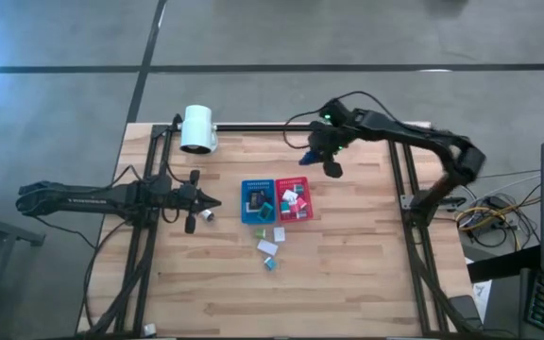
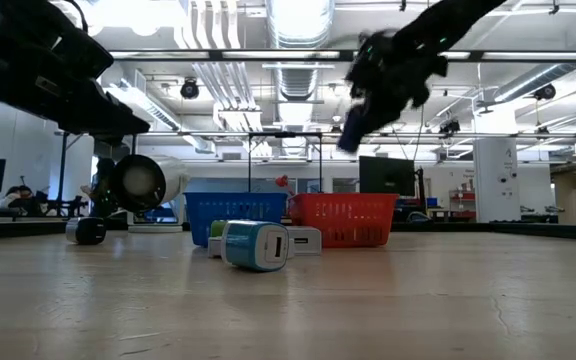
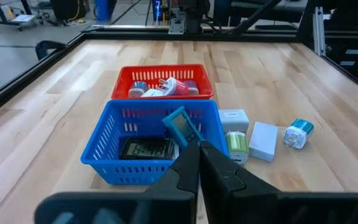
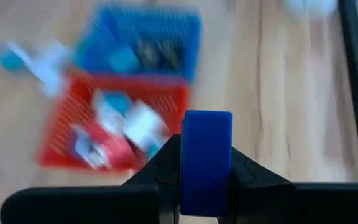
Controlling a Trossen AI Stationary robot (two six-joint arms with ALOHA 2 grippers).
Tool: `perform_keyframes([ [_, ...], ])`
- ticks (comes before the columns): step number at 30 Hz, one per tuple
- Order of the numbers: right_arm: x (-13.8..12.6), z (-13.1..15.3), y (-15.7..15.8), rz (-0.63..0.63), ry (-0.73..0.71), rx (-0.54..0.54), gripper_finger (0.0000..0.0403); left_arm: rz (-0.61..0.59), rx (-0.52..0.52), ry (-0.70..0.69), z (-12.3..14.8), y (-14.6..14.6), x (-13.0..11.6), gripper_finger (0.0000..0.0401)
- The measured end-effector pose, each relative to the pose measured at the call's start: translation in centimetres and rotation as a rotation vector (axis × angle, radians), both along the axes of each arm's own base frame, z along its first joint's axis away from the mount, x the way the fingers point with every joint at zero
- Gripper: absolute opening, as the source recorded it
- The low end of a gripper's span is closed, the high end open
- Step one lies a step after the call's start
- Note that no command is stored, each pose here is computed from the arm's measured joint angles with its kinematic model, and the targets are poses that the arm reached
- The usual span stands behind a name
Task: Pick & Place Office items
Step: Put the blue digital timer into the blue bin
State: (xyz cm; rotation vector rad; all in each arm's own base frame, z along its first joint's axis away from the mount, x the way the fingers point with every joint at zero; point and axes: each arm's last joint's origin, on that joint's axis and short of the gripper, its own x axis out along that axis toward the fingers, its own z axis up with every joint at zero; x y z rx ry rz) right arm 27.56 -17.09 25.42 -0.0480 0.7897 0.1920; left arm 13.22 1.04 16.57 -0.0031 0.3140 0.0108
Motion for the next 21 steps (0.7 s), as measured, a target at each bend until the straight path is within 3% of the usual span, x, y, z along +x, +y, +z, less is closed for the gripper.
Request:
perform_keyframes([
  [3, -1.9, 1.8, 1.7, 0.034, -0.200, 0.030, 0.0045, 0.000, 0.000, -0.003, 0.0, 0.0, 0.0, 0.0018],
  [8, -6.1, 2.7, 4.8, -0.024, -0.418, 0.033, 0.0045, 0.000, -0.004, -0.003, 0.0, 0.0, 0.0, 0.0017],
  [16, -11.9, 1.3, 9.6, -0.288, -0.654, 0.024, 0.0045, 0.000, 0.001, -0.034, 0.3, 0.0, 0.1, 0.0017],
  [21, -13.8, -0.4, 12.0, -0.343, -0.791, -0.023, 0.0045, 0.000, 0.006, -0.063, 0.6, 0.0, 0.2, 0.0018],
])
